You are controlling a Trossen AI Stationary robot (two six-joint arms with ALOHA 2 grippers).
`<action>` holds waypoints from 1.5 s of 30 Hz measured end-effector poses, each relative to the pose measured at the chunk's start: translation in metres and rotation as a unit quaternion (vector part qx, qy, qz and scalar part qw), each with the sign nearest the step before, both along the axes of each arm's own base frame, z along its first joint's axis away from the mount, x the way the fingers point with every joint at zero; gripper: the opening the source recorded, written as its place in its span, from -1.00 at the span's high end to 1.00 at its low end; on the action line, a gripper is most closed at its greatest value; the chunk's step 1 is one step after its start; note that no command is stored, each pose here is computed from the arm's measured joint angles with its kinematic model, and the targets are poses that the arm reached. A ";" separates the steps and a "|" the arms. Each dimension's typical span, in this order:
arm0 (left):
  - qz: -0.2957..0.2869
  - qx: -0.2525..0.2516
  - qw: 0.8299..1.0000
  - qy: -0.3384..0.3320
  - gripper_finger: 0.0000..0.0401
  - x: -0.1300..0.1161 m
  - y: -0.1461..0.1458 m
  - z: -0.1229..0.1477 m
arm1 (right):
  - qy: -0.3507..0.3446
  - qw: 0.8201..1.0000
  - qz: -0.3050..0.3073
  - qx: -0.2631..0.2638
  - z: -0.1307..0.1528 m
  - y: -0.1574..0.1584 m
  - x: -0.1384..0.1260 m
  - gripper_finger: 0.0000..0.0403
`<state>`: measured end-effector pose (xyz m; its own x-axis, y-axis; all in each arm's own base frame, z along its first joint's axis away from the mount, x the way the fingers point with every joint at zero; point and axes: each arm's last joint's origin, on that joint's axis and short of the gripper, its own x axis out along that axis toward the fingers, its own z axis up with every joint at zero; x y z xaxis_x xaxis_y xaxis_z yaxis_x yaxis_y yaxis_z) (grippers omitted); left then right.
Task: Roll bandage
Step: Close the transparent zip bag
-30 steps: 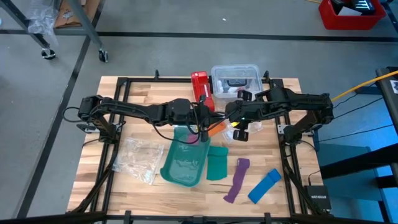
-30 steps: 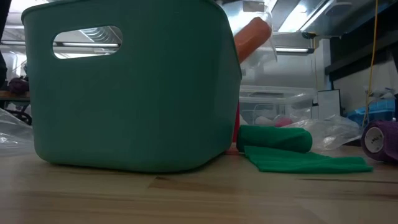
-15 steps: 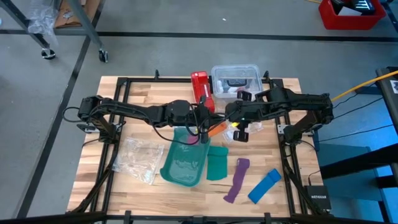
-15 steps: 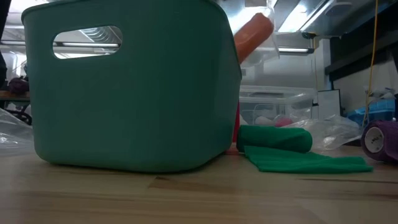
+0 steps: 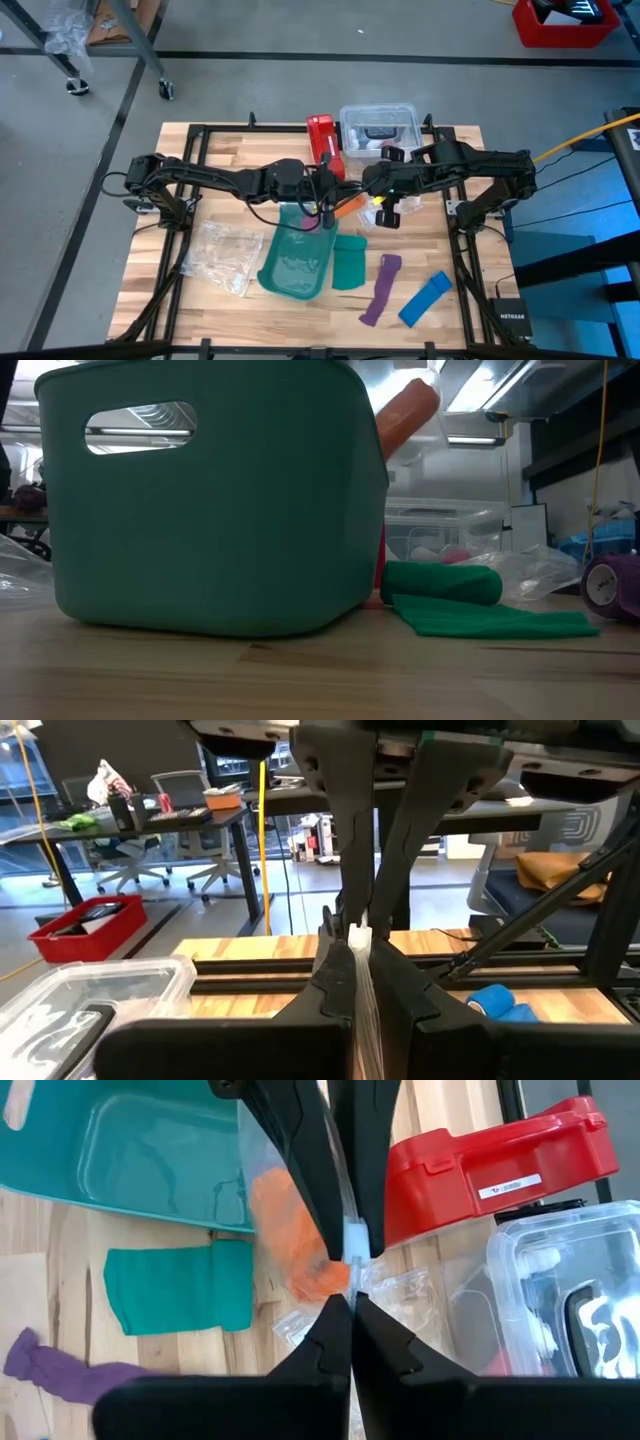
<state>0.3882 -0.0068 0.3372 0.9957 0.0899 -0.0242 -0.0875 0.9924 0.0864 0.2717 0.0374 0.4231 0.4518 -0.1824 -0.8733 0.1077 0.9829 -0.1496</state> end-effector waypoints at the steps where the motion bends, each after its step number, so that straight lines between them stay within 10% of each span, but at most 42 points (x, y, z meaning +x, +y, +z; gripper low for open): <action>1: 0.000 0.001 1.000 -0.001 0.99 -0.001 0.000 0.001 | -0.001 1.000 0.001 0.003 0.000 0.000 0.000 0.98; 39: -0.005 -0.014 0.998 0.068 0.98 -0.006 -0.005 -0.008 | 0.042 0.999 -0.010 0.030 -0.003 0.000 -0.009 0.96; 45: -0.005 -0.014 0.997 0.070 0.98 -0.005 -0.005 -0.009 | -0.026 0.999 0.000 0.037 0.031 -0.002 -0.020 0.97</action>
<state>0.3828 -0.0113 0.3283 0.9832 0.0775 -0.1652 -0.0668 0.9953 0.0697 0.2521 0.0358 0.4539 0.4972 -0.1183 -0.8595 0.1141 0.9910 -0.0704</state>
